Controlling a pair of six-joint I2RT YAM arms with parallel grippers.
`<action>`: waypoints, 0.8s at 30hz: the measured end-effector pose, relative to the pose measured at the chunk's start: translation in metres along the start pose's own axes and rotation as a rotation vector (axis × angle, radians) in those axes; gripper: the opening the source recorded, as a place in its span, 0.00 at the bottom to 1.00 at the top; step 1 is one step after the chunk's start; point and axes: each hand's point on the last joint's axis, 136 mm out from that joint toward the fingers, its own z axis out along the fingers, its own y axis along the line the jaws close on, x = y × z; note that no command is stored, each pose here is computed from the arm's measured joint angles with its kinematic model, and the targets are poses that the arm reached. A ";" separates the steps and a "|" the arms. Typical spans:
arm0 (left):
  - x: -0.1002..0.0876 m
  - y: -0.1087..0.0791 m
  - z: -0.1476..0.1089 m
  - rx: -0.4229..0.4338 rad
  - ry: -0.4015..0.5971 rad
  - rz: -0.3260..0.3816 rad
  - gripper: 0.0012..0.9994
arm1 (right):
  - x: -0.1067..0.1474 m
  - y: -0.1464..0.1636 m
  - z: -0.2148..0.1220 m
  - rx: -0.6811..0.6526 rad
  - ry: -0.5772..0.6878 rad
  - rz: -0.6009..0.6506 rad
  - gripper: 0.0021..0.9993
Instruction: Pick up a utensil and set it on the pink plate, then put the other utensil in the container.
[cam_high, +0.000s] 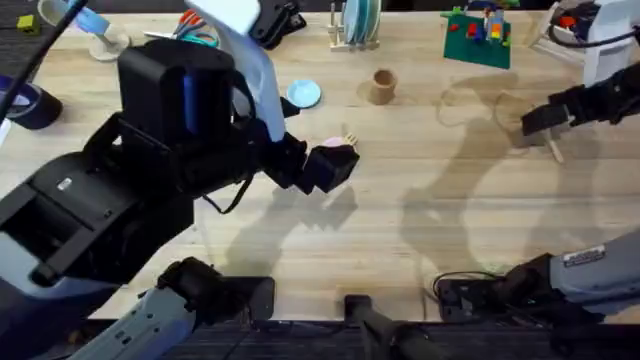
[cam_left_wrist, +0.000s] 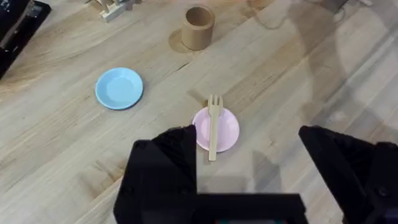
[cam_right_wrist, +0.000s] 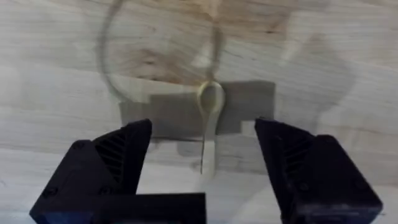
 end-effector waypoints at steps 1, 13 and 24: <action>0.000 0.000 0.000 0.000 0.000 0.000 1.00 | 0.001 0.000 0.004 -0.006 0.007 0.001 1.00; 0.000 0.000 0.000 0.000 0.000 0.000 1.00 | 0.002 0.001 0.016 -0.034 0.019 0.007 0.99; 0.000 0.000 0.000 0.000 0.000 0.000 1.00 | 0.006 0.004 0.016 -0.051 0.040 0.011 0.99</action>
